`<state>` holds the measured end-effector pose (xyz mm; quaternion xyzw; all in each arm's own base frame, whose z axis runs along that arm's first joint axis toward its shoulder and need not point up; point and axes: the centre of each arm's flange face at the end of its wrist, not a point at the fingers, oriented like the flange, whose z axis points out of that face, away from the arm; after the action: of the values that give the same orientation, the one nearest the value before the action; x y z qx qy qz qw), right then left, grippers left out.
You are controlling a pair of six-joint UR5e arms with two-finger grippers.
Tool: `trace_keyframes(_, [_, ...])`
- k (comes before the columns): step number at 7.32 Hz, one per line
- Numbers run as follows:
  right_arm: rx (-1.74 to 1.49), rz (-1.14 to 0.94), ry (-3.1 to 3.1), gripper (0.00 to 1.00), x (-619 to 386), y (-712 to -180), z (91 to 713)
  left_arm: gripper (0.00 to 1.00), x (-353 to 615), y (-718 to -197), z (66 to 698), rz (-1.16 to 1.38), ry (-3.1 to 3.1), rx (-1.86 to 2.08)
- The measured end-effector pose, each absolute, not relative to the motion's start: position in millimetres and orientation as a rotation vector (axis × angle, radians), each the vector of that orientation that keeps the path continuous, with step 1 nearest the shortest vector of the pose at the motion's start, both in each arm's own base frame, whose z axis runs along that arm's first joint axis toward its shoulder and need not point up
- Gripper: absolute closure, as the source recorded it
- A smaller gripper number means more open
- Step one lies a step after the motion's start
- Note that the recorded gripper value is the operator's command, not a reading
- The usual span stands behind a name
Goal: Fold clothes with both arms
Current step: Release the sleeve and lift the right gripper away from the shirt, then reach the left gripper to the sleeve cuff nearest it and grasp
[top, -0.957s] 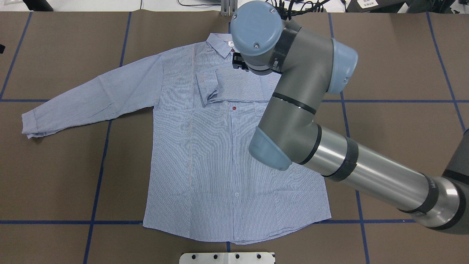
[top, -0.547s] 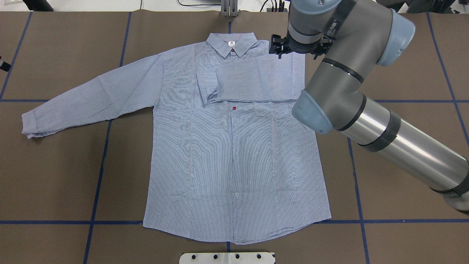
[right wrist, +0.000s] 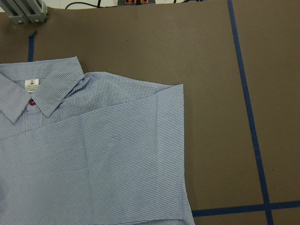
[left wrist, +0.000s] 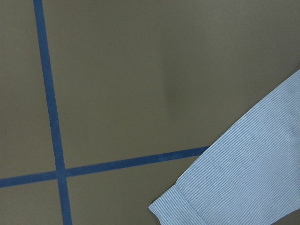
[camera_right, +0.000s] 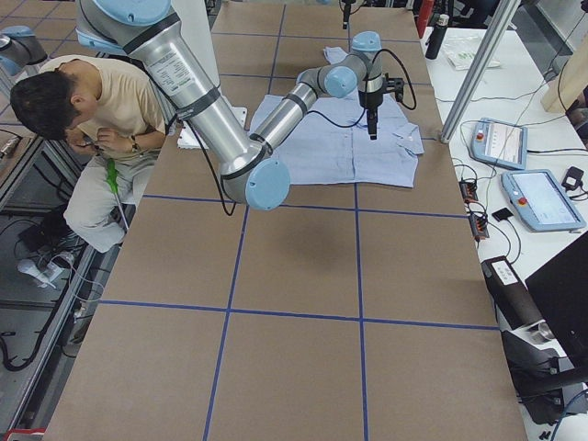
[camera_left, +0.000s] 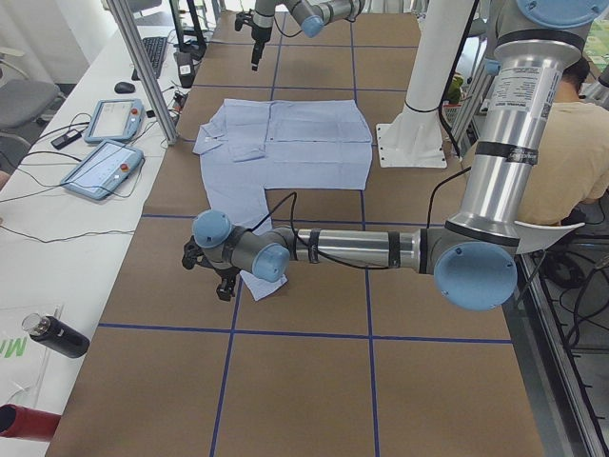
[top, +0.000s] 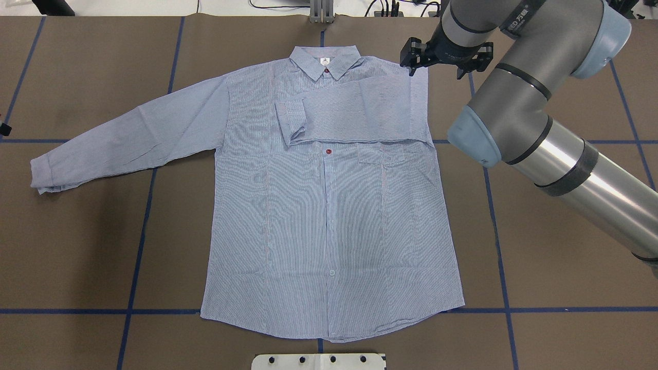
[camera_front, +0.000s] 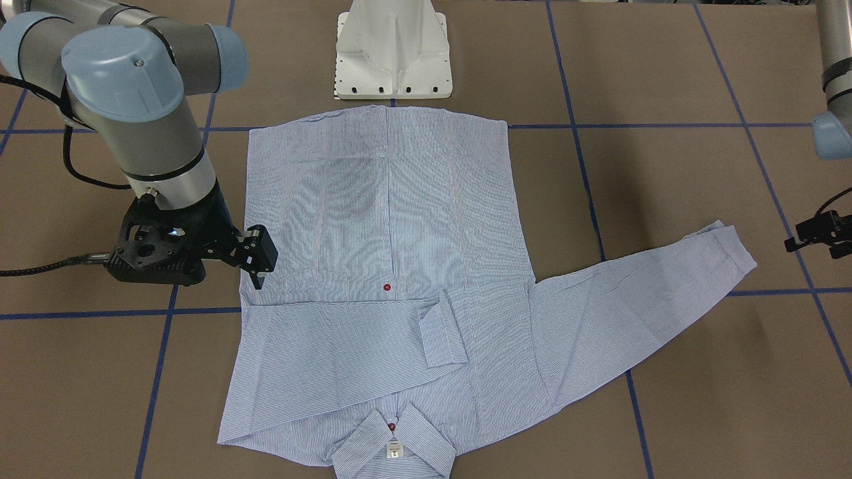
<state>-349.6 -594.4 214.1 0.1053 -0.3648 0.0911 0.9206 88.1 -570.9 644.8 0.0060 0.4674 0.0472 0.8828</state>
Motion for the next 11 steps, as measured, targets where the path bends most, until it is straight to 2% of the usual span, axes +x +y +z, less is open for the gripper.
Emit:
trace_keyframes(6, [0.190, 0.159, -0.810, 0.00, -349.2, -588.1, 235.8, 0.11, 120.5, -536.8, 681.9, 0.018, 1.067, -0.183])
trace_keyframes(11, [0.189, 0.155, -0.811, 0.00, -348.9, -586.0, 244.3, 0.11, 151.5, -528.3, 683.6, -0.068, 1.100, -0.243])
